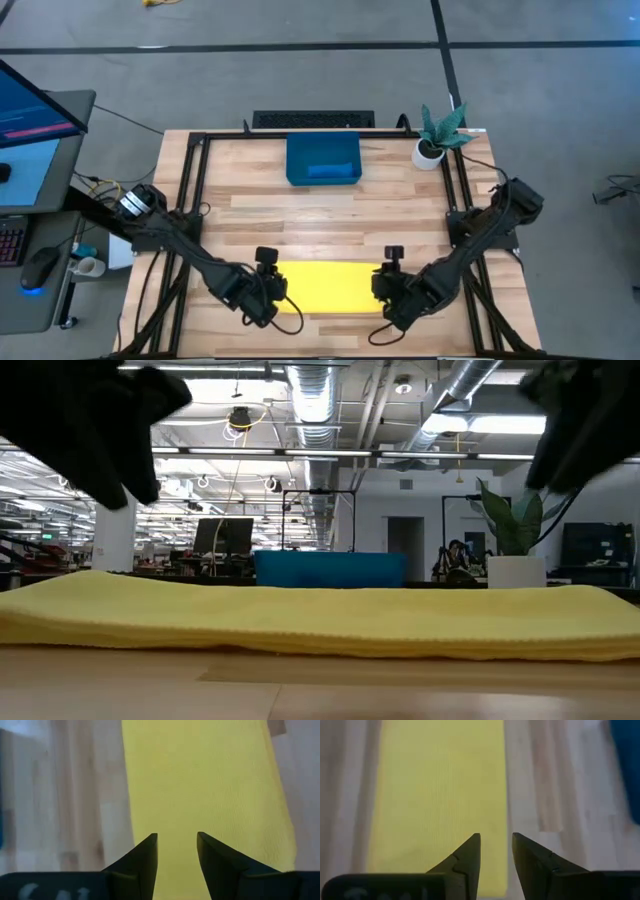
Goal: Roll microfiber towels into tight, uniform cylinder then place into a basket
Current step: Fold the yellow towel
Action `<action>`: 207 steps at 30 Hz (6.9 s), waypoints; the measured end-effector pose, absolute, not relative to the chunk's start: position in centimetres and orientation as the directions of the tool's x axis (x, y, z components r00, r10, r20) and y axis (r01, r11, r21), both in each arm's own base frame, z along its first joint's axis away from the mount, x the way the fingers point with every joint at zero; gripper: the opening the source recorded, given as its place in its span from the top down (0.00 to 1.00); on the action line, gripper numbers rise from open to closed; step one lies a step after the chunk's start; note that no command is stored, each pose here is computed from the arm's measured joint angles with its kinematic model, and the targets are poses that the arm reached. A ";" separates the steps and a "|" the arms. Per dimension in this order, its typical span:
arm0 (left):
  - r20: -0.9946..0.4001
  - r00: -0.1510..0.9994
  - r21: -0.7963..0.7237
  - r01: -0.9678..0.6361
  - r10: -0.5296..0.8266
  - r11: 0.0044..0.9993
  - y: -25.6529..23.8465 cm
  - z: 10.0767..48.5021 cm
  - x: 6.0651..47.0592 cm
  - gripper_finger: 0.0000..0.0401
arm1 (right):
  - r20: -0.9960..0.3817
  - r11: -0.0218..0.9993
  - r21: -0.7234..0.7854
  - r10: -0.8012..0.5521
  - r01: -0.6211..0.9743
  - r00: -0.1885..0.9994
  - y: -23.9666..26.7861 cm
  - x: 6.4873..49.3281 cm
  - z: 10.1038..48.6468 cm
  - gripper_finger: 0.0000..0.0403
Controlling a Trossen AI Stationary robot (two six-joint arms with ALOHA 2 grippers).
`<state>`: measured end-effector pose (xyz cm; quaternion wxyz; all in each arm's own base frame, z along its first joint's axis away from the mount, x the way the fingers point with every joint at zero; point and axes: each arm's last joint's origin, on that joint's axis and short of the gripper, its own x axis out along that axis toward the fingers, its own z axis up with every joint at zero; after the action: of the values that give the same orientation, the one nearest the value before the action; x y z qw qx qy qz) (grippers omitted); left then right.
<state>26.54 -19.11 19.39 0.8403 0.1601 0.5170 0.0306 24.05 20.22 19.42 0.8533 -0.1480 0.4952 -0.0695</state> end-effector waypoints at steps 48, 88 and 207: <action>-0.925 0.302 0.237 -0.020 0.231 0.971 -6.3 13.2 29.0 0.68 | -0.938 0.954 -0.202 -0.254 0.222 0.236 5.3 27.8 12.6 0.72; -0.609 0.784 0.126 -0.050 0.117 0.991 -9.5 22.5 28.8 0.68 | -0.716 0.990 -0.134 -0.127 0.044 0.686 5.6 25.5 23.9 0.72; -0.652 0.754 0.205 0.071 0.082 0.976 -11.3 19.6 33.0 0.62 | -0.639 0.992 -0.061 -0.121 0.107 0.759 5.0 25.6 25.2 0.72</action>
<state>33.00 -11.33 19.60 0.9299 0.1093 0.3510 0.0029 25.58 5.03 25.23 0.9378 -0.0101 0.3415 -0.0609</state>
